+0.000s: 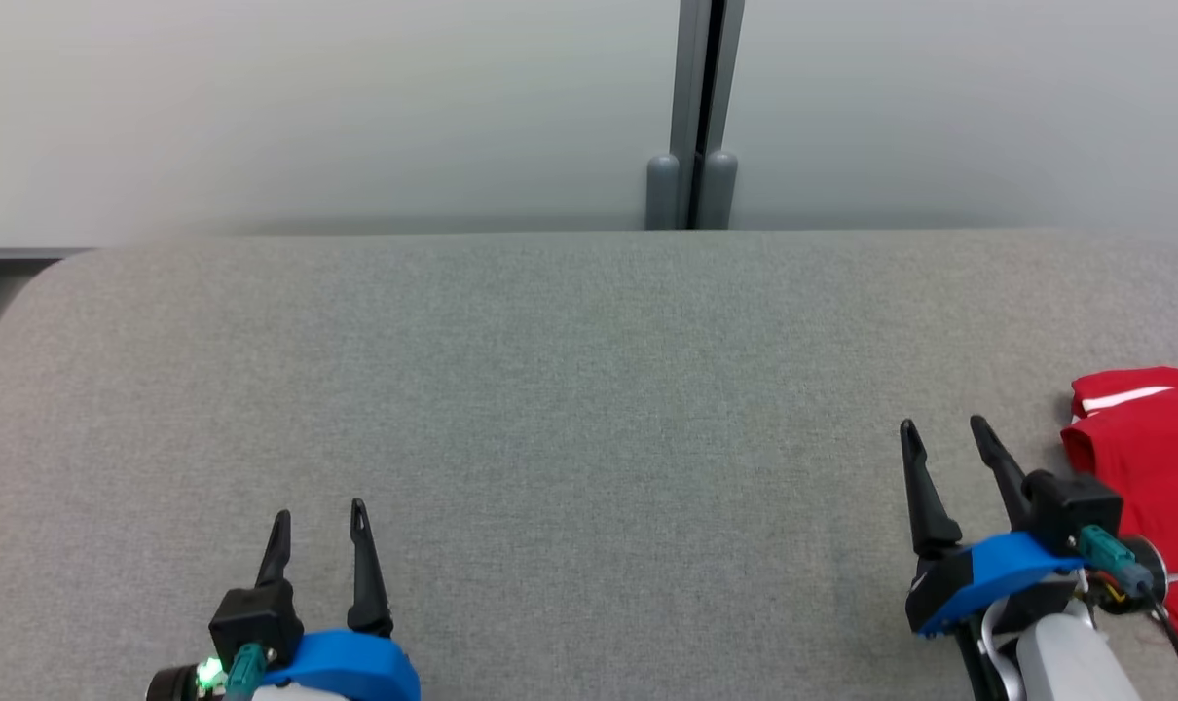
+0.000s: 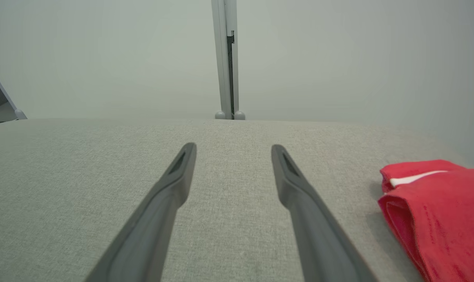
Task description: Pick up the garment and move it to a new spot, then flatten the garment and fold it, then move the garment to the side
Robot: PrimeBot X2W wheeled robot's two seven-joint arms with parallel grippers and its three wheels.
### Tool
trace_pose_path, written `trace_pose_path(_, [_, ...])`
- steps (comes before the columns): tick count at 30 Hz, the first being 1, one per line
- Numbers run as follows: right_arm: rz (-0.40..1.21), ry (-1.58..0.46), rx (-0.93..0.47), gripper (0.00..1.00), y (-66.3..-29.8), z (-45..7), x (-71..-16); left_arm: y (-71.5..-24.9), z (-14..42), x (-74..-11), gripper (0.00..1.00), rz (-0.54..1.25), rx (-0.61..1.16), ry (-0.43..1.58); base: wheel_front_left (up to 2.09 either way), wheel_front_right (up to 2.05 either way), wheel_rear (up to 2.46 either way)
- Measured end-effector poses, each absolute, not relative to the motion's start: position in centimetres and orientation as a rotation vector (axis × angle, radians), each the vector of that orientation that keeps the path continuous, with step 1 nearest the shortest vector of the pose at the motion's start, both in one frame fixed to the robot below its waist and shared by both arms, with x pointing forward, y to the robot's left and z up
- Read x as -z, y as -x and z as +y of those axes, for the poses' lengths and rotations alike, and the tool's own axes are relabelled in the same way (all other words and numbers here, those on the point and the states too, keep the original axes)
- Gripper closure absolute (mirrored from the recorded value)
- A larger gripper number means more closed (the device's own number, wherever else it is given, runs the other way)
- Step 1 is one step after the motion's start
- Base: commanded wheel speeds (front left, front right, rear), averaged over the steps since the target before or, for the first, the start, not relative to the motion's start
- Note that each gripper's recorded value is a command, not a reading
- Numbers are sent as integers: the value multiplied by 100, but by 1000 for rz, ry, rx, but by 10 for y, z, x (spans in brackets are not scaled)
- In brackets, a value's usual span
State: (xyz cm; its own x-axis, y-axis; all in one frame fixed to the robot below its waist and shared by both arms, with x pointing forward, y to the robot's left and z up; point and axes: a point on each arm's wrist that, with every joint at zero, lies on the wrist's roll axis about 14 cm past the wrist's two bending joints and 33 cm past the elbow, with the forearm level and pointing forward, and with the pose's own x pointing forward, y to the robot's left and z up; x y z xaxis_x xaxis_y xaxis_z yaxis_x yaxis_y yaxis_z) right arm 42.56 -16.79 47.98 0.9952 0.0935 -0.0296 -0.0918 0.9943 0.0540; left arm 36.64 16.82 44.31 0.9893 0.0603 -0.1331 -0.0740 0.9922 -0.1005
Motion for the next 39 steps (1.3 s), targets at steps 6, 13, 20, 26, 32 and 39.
trace_pose_path(6, [40, -100, -115, 0, -410, -158, -478, -352, 175, -445, 0, 124, -81, 111, 0, 0, 0])
trace_pose_path(13, [37, -105, -132, 0, -405, -152, -479, -349, 177, -447, 0, 114, -82, 117, 0, 0, 0])
trace_pose_path(20, [80, -116, -127, 100, -400, -152, -466, -342, 176, -436, 100, 154, -75, 135, 0, 0, 0])
trace_pose_path(26, [135, -214, -84, 100, -394, -158, -453, -335, 180, -421, 100, 217, -106, 227, 0, 0, 0])
trace_pose_path(32, [126, -327, -52, 100, -396, -163, -459, -336, 186, -421, 100, 228, -138, 340, 0, 0, 0])
trace_pose_path(39, [121, -449, -20, 100, -395, -168, -462, -342, 187, -426, 100, 223, -150, 464, 0, 0, 0])
